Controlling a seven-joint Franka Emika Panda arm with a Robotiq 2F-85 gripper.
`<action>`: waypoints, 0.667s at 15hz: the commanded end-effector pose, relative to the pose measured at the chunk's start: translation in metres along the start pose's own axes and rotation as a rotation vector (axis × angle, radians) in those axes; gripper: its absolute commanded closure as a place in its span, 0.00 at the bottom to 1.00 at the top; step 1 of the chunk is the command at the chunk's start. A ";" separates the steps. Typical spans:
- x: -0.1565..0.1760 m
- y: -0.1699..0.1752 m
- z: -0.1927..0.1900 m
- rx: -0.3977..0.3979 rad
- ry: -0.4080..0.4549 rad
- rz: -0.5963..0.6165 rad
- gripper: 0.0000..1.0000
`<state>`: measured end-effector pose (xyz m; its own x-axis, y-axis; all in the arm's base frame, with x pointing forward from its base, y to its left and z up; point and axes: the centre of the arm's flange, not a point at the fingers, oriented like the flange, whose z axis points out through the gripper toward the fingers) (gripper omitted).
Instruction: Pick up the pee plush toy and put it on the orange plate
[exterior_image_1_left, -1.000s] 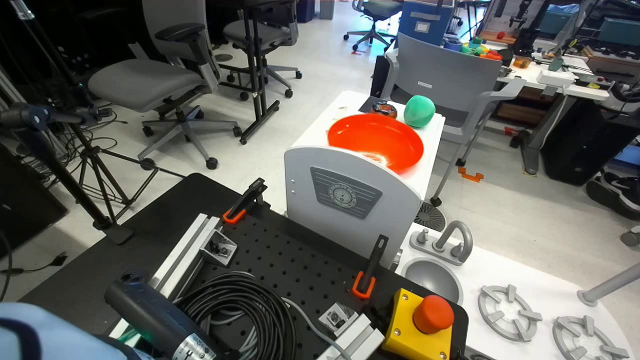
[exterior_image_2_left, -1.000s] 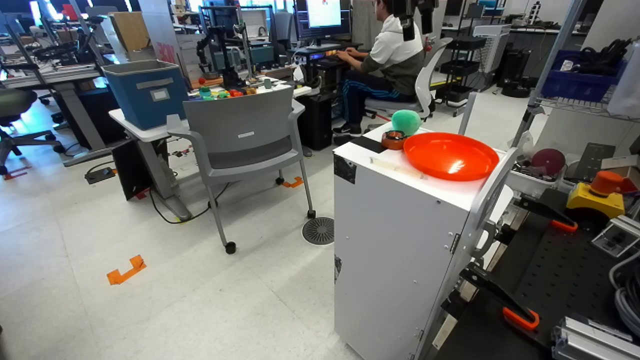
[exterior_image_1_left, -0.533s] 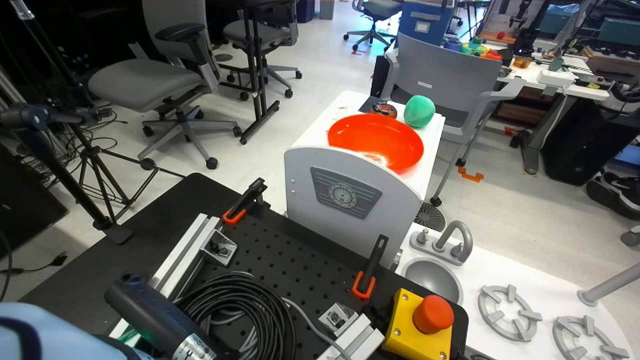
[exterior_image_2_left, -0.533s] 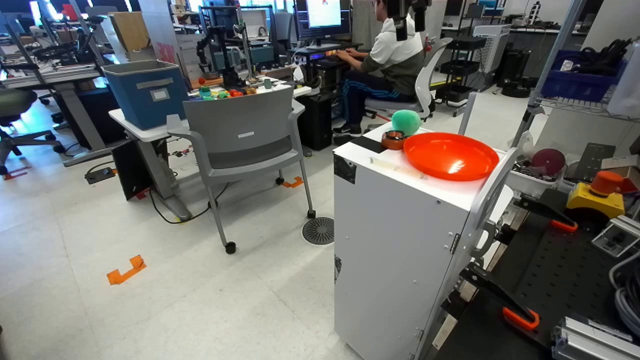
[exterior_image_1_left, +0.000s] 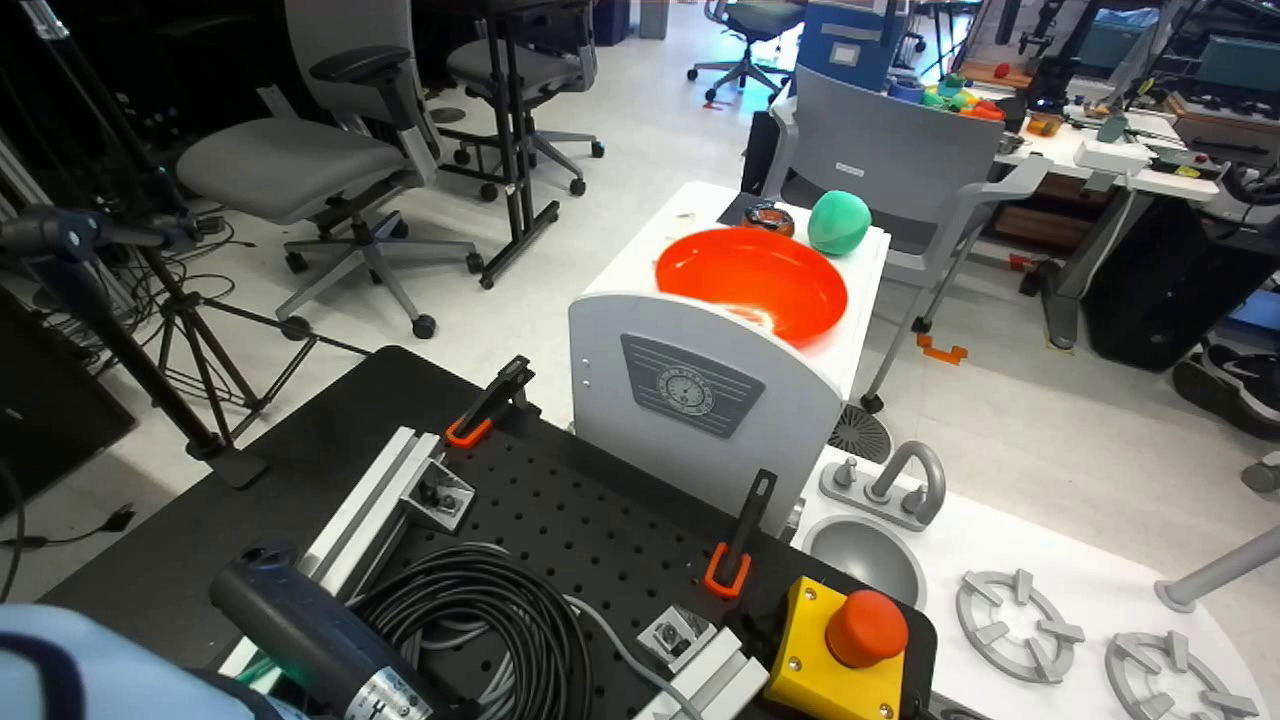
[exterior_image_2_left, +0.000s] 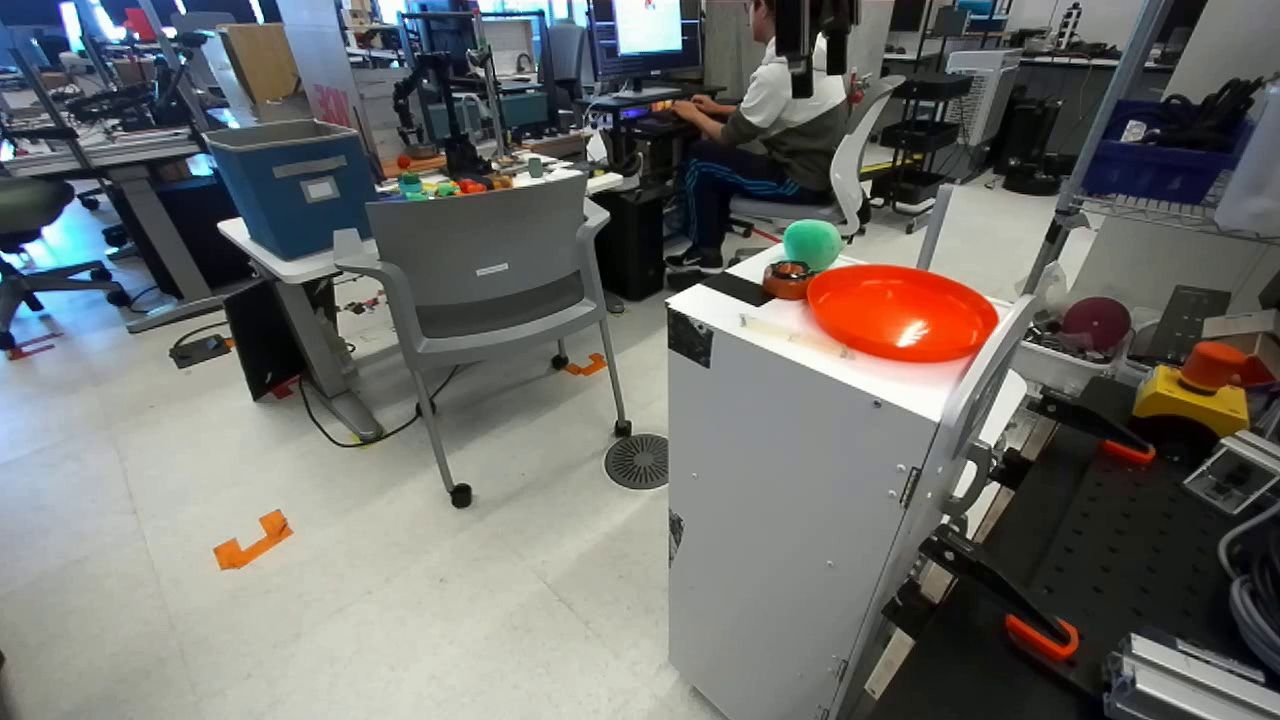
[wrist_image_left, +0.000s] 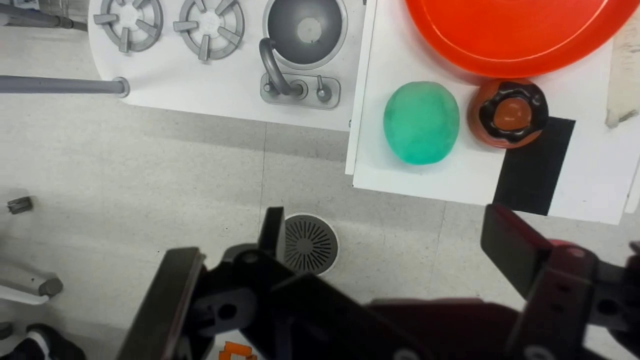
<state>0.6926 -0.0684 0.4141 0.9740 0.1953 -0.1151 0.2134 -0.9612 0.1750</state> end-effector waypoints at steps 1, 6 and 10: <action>-0.026 -0.014 0.003 -0.042 0.030 -0.015 0.00; -0.037 -0.021 0.010 -0.058 0.028 -0.059 0.00; -0.040 -0.022 0.012 -0.042 0.013 -0.100 0.00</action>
<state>0.6617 -0.0592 0.4006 0.9603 0.2483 -0.1274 0.2700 -0.9421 0.1991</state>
